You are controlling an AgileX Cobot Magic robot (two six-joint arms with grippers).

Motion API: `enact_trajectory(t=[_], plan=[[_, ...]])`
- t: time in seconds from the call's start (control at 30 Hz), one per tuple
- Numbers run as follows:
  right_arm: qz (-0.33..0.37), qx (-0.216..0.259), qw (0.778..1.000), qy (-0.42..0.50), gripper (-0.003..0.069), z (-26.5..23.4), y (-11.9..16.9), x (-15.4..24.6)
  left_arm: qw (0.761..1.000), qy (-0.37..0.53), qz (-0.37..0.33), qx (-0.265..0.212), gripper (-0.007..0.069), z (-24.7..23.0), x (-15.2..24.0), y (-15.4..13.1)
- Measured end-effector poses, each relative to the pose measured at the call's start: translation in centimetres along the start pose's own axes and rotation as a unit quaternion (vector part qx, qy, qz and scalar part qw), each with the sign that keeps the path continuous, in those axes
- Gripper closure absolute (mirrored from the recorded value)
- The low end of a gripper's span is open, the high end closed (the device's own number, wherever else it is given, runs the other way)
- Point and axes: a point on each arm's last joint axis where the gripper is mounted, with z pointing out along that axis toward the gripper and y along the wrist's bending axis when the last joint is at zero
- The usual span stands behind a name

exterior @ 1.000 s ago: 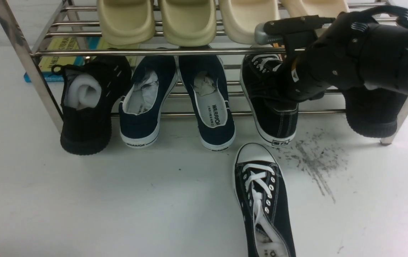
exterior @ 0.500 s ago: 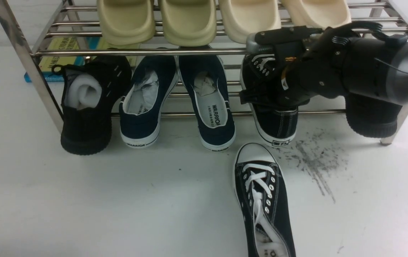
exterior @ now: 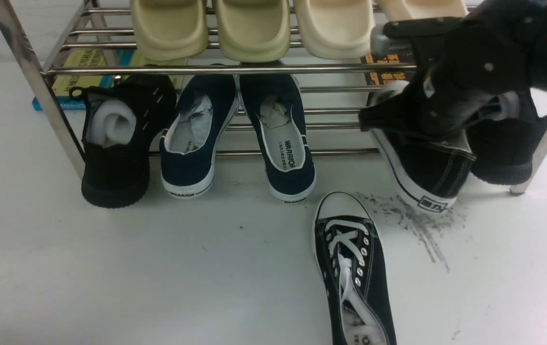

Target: Take the shoes off the shelf with your hand on the white table.

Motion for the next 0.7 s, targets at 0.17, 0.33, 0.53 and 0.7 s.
enact_trajectory(t=[0.17,0.33,0.53,0.7], plan=[[-0.012,-0.034,0.999,0.021,0.0659,-4.2,-0.5,0.8,1.000,0.000,0.000,0.000,0.0386,0.0,0.0,0.0],[-0.028,-0.083,0.995,0.053,0.0659,-7.3,-0.5,2.1,1.000,0.000,0.000,0.000,0.0386,0.0,0.0,0.0],[-0.050,-0.121,0.987,0.096,0.0657,-10.7,-0.4,4.1,1.000,0.000,0.000,0.000,0.0386,0.0,0.0,0.0],[-0.090,-0.168,0.978,0.080,0.0654,-14.8,2.0,6.7,1.000,0.000,0.000,0.000,0.0386,0.0,0.0,0.0]])
